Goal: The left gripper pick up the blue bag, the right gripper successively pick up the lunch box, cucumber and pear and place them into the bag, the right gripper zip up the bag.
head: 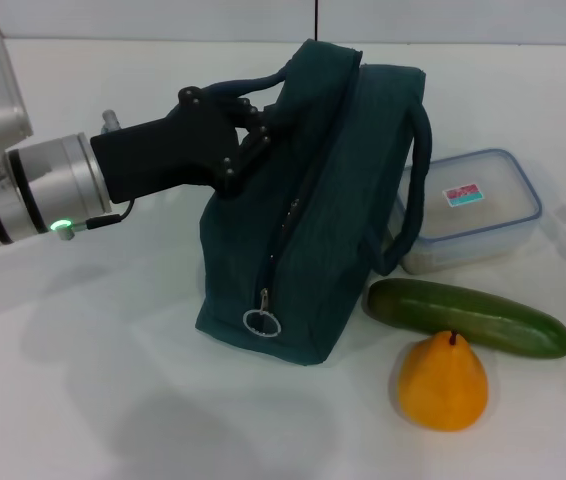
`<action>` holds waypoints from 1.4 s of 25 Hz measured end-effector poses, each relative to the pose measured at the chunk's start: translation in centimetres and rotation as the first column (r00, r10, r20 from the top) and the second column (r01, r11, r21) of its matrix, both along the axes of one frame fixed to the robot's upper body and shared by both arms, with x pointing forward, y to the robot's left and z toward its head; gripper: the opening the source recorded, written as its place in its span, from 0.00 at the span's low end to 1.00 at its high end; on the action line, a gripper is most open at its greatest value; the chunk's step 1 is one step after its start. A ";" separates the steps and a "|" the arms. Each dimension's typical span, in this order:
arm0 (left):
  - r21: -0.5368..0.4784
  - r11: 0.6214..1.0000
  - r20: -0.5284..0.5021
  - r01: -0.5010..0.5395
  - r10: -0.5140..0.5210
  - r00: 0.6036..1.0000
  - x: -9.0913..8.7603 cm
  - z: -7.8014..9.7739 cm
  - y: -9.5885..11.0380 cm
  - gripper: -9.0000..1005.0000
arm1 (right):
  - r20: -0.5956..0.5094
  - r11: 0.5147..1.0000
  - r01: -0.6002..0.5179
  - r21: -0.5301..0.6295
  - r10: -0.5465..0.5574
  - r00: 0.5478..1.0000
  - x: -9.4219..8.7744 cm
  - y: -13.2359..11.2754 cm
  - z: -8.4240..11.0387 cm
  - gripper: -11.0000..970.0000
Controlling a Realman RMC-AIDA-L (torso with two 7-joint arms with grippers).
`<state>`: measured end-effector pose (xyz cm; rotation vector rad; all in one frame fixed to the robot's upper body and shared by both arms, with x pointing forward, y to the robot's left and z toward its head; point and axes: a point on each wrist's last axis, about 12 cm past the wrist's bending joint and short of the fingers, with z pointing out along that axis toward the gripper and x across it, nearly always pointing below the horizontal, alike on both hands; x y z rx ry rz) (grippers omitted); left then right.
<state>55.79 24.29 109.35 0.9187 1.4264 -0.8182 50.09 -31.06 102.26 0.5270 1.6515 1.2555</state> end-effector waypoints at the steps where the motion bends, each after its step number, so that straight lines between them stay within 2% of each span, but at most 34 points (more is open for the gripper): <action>1: -0.002 1.000 0.000 0.000 0.000 1.000 0.0 0.0 0.0 0.05 | -0.009 1.000 0.001 0.003 -0.001 1.000 0.1 0.1 -0.1 0.84; 7: 0.002 1.000 0.011 0.004 -0.004 1.000 0.1 0.1 -0.1 0.05 | -0.102 1.000 -0.013 0.019 0.015 0.995 1.5 1.4 -0.6 0.84; 17: -0.030 0.999 0.063 -0.023 0.024 0.998 -0.1 -0.2 -0.4 0.05 | -0.152 0.999 -0.025 0.037 0.031 0.988 2.8 2.6 -0.7 0.84; 25: -0.043 0.998 0.081 -0.036 0.039 0.996 -0.1 -0.2 -0.4 0.05 | -0.161 0.995 -0.100 0.028 0.104 0.981 4.3 4.2 0.0 0.84; 35: -0.039 0.999 0.086 -0.026 0.030 0.996 0.0 -0.2 -0.6 0.05 | -0.140 0.995 -0.099 0.033 0.103 0.985 5.2 4.4 0.7 0.83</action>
